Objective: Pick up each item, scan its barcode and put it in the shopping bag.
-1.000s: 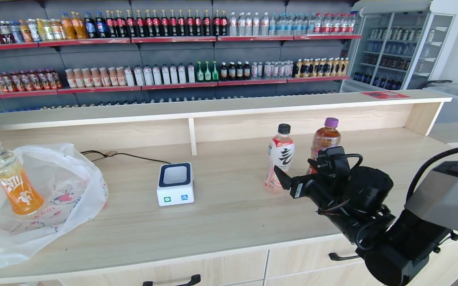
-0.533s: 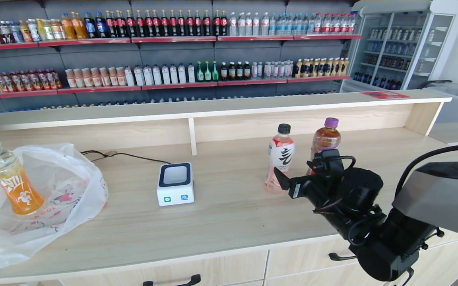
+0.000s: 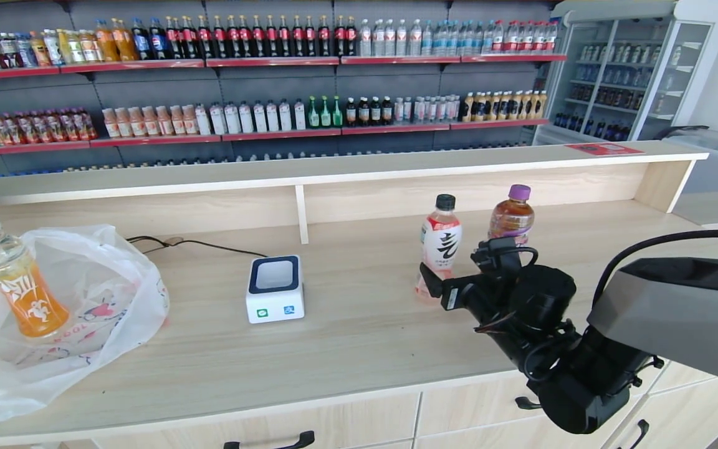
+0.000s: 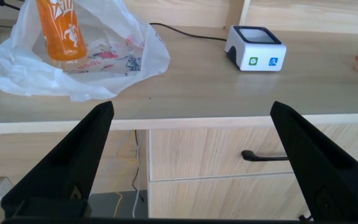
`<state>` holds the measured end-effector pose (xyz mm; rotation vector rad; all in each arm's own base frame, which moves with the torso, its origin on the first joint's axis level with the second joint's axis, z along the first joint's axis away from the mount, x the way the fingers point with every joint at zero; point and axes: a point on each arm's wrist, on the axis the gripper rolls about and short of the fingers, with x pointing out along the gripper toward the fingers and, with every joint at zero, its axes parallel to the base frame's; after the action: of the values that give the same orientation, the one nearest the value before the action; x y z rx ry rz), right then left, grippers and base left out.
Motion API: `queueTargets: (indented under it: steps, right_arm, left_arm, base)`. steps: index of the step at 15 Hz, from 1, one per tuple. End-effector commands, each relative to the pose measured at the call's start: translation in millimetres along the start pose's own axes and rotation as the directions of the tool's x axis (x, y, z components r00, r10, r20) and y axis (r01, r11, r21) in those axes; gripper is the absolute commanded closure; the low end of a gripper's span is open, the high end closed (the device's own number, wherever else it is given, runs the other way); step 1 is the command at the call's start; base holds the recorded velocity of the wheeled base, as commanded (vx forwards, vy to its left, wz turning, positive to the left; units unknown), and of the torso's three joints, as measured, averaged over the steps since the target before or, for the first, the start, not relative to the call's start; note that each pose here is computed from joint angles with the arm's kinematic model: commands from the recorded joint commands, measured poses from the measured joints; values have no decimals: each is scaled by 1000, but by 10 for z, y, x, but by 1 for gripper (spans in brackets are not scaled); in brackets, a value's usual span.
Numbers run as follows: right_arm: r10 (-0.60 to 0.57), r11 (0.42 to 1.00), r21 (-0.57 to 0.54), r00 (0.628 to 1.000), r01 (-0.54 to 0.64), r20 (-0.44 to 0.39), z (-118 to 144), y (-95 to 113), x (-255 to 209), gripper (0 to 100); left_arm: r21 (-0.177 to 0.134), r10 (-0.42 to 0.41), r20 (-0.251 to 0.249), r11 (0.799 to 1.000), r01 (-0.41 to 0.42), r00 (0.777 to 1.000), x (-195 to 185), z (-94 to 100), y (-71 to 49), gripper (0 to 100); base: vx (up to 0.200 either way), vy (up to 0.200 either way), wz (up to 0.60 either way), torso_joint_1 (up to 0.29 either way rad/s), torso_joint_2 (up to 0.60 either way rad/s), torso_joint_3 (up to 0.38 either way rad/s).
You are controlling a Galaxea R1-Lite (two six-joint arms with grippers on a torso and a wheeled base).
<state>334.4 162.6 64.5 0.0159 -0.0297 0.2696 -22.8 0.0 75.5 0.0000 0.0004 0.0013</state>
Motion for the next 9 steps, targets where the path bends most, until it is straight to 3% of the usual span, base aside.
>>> queueTargets:
  steps: [1, 3, 9]
  right_arm:
    - [5, 1000, 0, 1000, -5, -3, -61, 29, 50, 0]
    - [-9, 1000, 9, 1000, 9, 6, -70, 121, 74, 0]
    - [-49, 999, 26, 998, 48, 37, -50, 67, 181, 0]
  left_arm:
    - [0, 2, 0, 1000, -2, 1000, 0, 0, 0, 0]
    - [0, 0, 0, 1000, 0, 1000, 0, 0, 0, 0]
    - [0, 0, 0, 1000, 0, 1000, 0, 0, 0, 0]
  base:
    - [0, 0, 0, 0, 0, 0]
    - [0, 0, 0, 0, 0, 0]
    - [0, 0, 0, 0, 0, 0]
